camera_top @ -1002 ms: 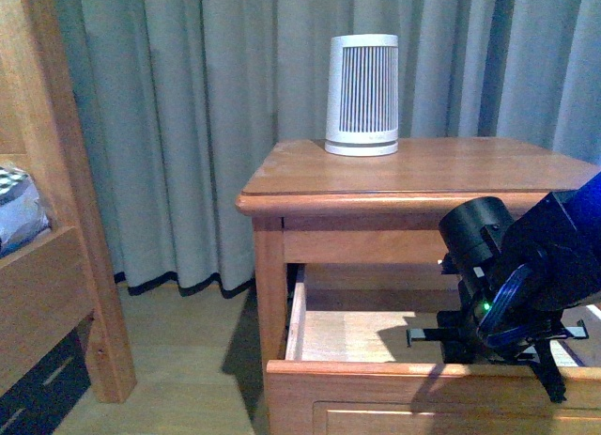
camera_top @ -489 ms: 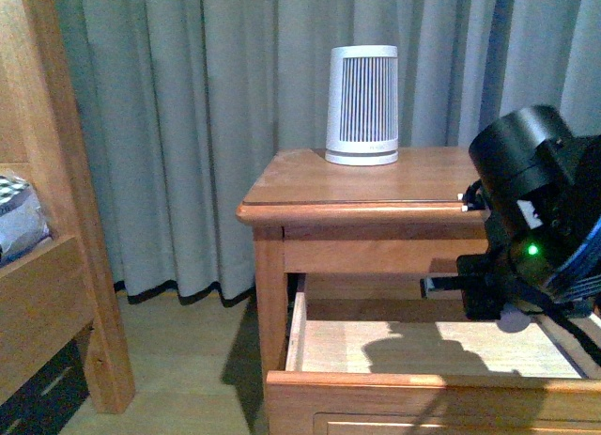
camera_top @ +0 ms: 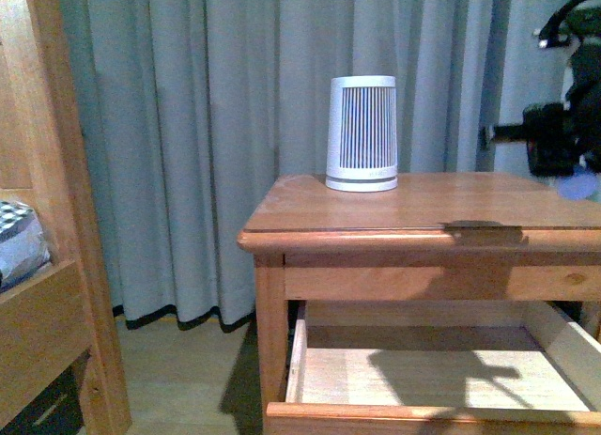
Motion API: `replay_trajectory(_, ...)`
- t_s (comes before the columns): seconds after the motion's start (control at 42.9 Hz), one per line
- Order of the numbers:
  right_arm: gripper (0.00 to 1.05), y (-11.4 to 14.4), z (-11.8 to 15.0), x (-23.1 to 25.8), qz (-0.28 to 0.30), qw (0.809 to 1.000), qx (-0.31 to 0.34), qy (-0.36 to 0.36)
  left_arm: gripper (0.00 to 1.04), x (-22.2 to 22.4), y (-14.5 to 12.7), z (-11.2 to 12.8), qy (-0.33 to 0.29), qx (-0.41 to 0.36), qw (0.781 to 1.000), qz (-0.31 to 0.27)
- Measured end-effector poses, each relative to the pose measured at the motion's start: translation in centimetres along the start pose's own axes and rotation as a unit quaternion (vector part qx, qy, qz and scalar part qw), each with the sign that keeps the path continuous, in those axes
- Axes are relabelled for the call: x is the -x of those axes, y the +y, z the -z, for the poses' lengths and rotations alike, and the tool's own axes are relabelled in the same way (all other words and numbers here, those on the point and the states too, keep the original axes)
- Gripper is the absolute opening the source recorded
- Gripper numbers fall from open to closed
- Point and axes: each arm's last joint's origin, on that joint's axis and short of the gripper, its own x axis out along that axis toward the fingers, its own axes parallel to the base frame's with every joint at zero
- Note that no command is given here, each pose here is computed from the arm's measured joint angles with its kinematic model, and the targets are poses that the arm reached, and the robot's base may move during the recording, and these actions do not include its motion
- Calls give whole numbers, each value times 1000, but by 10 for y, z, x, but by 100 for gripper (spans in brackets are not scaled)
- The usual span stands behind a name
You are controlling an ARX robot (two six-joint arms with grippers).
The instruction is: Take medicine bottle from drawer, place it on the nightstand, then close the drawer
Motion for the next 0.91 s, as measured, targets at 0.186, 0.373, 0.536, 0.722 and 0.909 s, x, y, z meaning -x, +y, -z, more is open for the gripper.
replay_trajectory(0.186, 30, -16, -47, -16, 8, 1000, -19, -13, 98, 0, 0, 0, 0, 0, 1000, 0)
replay_trajectory(0.373, 30, -13, -57, -73, 7, 999, -22, 24, 98, 0, 0, 0, 0, 0, 1000, 0)
replay_trajectory(0.536, 30, -5, -41, -103, 10, 999, -20, 50, 98, 0, 0, 0, 0, 0, 1000, 0)
replay_trajectory(0.722, 29, 0, -30, -124, 21, 998, -16, 63, 98, 0, 0, 0, 0, 0, 1000, 0)
replay_trajectory(0.909, 29, 2, -24, -135, 30, 997, -15, 63, 98, 0, 0, 0, 0, 0, 1000, 0)
